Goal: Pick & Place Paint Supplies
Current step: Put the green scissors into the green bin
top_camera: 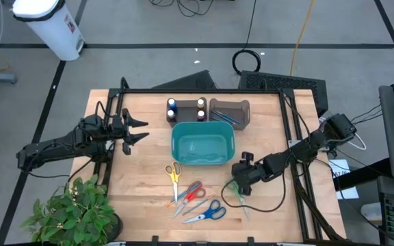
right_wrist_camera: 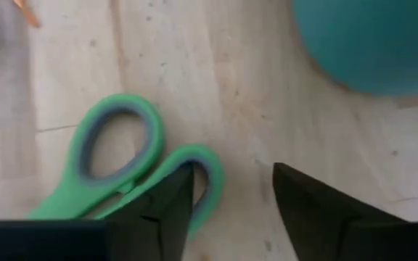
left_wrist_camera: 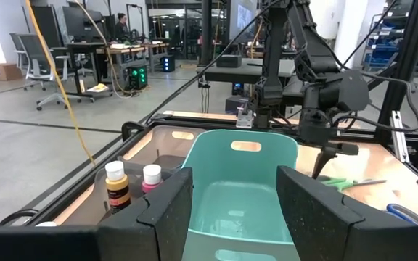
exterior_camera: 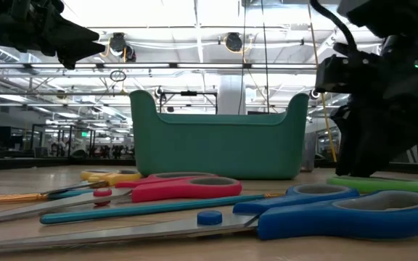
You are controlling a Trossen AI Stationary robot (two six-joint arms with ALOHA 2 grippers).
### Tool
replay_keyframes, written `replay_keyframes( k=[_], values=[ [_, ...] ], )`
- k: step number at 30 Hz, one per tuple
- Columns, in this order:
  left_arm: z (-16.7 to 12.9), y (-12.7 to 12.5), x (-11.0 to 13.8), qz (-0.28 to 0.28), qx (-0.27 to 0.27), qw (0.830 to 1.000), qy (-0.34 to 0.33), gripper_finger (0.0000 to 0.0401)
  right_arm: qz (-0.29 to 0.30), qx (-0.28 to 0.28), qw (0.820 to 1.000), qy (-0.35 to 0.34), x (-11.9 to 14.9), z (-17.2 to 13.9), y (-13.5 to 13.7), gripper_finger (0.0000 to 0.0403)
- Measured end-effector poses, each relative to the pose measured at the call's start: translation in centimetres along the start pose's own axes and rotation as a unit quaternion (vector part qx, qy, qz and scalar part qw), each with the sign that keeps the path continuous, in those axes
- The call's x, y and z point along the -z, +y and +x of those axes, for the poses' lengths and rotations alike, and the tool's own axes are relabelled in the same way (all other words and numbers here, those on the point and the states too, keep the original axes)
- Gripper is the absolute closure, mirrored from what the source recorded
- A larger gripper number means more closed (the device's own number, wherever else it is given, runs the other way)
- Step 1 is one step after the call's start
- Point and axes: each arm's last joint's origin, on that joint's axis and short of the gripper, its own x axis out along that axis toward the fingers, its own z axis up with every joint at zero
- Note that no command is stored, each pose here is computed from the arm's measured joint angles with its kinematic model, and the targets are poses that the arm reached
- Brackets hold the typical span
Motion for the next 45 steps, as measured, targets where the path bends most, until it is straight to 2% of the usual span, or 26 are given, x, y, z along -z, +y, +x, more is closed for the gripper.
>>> replay_keyframes(
  k=[5, 7, 17, 25, 35, 40, 45],
  values=[
    [0.0, 0.0, 0.0, 0.0, 0.0, 1.0, 0.0, 0.0194, -0.001, -0.057, 0.998, 0.031, -0.2, -1.1, -0.4, 0.018],
    [0.0, 0.0, 0.0, 0.0, 0.0, 1.0, 0.0, 0.0194, 0.0, -0.053, 0.998, 0.039, 0.0, -1.4, -0.5, 0.0178],
    [0.0, 0.0, 0.0, 0.0, 0.0, 1.0, 0.0, 0.0194, 0.037, -0.04, 0.998, 0.035, 0.4, 0.1, 0.4, 0.021],
    [0.0, 0.0, 0.0, 0.0, 0.0, 1.0, 0.0, 0.0194, 0.063, 0.02, 0.995, 0.071, 1.4, 1.3, 0.0, 0.0262],
    [0.0, 0.0, 0.0, 0.0, 0.0, 1.0, 0.0, 0.0194, 0.079, 0.037, 0.995, 0.053, 1.3, 1.3, 0.0, 0.0386],
    [0.0, 0.0, 0.0, 0.0, 0.0, 1.0, 0.0, 0.0194, 0.067, 0.037, 0.996, 0.038, 1.2, 1.3, 0.2, 0.0384],
    [0.0, 0.0, 0.0, 0.0, 0.0, 1.0, 0.0, 0.0194, 0.03, 0.013, 0.999, -0.012, 0.3, 0.6, 0.6, 0.0393]
  ],
)
